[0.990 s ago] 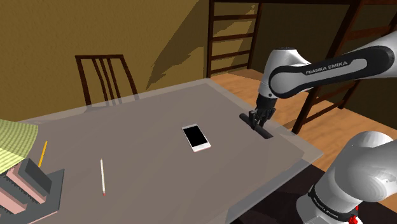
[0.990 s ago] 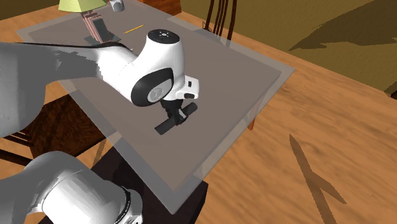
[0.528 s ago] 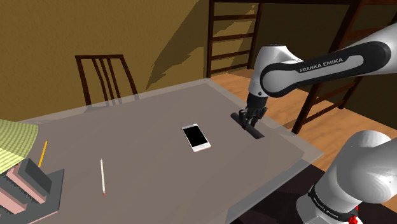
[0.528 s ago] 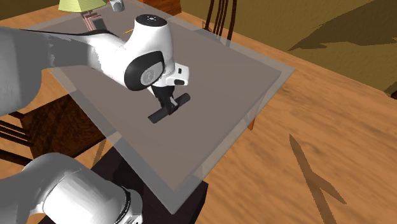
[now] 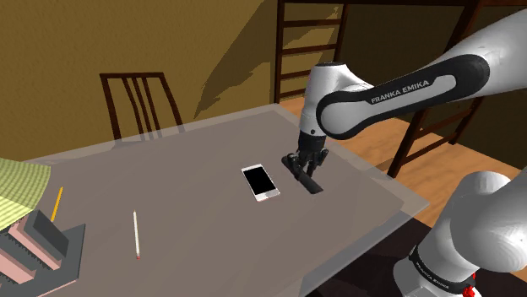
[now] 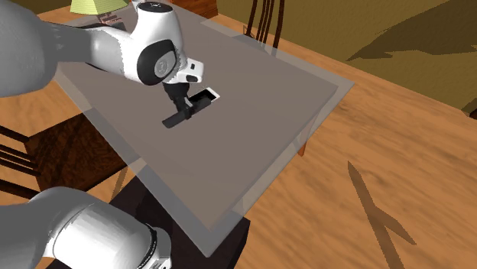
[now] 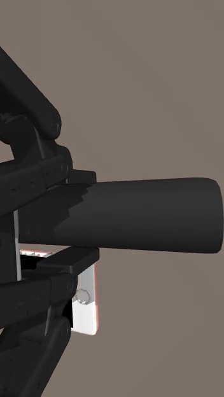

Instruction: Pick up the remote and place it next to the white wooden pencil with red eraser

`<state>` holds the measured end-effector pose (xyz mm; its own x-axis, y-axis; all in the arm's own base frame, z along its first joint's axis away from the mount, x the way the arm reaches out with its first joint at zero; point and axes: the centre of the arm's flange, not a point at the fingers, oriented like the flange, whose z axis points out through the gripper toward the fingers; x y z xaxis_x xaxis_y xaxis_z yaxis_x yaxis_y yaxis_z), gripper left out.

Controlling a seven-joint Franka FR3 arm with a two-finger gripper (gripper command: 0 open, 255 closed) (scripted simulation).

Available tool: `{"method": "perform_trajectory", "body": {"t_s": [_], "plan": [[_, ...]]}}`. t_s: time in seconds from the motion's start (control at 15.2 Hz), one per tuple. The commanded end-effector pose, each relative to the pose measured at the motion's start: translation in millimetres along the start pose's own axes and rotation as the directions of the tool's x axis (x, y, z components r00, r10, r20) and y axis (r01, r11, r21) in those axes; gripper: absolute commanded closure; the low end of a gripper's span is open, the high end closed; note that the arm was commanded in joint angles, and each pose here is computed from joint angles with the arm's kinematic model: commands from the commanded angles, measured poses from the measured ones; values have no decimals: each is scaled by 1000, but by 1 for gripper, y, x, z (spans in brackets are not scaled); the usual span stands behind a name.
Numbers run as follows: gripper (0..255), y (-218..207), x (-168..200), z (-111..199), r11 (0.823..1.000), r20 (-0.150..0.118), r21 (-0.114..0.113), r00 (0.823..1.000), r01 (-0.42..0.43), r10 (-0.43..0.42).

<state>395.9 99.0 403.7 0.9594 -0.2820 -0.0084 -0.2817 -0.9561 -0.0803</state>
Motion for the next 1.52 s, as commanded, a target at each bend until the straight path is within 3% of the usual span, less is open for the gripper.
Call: {"method": "perform_trajectory", "body": {"t_s": [0.0, 1.45], "plan": [[255, -28, 0, 2, 1000, 0, 1, 1000, -1, 1], [255, -317, 13, 24, 1000, 0, 1, 1000, -1, 1]]}}
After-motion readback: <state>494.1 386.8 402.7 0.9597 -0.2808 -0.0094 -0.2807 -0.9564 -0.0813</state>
